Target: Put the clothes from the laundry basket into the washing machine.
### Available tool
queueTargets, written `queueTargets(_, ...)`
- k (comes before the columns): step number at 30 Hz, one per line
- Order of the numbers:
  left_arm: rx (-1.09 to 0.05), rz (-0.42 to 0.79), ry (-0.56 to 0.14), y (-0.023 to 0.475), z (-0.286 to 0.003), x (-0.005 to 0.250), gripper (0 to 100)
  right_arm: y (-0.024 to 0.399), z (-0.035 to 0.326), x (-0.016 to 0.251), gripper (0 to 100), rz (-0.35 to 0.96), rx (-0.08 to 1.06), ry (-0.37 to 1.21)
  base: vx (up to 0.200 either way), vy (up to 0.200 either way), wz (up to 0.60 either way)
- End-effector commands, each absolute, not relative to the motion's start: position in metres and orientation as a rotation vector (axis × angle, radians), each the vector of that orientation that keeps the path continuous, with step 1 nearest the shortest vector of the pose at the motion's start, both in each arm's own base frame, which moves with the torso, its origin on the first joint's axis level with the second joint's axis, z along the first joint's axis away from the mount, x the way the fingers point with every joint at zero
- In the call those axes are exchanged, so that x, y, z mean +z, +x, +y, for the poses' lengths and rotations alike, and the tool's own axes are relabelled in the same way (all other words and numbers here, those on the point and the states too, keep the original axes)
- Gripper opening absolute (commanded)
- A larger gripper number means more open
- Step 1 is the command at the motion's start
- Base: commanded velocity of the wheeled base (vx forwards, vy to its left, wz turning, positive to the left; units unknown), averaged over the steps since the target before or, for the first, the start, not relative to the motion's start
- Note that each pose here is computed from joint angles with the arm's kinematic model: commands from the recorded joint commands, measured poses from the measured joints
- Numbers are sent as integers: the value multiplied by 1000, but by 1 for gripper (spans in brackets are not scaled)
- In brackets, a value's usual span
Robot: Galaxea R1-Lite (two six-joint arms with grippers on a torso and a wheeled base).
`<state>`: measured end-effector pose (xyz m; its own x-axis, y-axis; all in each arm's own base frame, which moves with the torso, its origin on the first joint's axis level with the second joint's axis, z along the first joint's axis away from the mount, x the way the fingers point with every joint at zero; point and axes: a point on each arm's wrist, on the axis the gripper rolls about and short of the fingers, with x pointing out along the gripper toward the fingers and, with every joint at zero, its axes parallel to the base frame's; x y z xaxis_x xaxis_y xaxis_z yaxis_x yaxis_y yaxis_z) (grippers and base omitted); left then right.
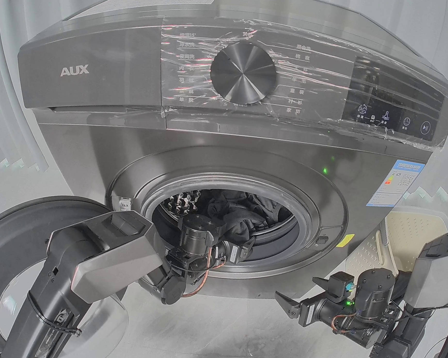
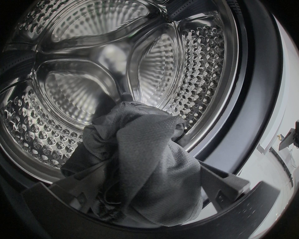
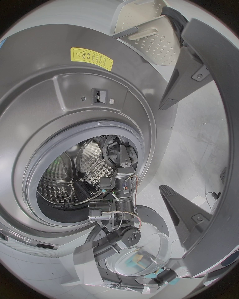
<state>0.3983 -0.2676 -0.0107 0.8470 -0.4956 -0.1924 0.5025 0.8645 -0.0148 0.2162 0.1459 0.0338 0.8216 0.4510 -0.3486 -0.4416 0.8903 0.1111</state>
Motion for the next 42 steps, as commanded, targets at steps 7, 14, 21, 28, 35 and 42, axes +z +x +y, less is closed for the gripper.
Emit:
queueTargets(7,-479,121,10,416,-269,-1,0,216,147,33,100,378,477,25,0,0,0)
queueTargets(14,-375,-30,-44,451,-264,24,0,215,147,33,100,380,480,23,0,0,0)
queueTargets(21,-334,-121,-76,471,-260,36,0,215,147,33,100,380,480,23,0,0,0)
queueTargets(28,-331,-124,-79,473,-261,31,0,216,147,31,100,389,479,20,0,0,0)
queueTargets(35,-330,-111,-72,472,-260,30,100,215,147,30,100,390,479,21,0,0,0)
queueTargets(42,-340,-82,-67,464,-263,27,100,215,147,30,100,391,477,22,0,0,0)
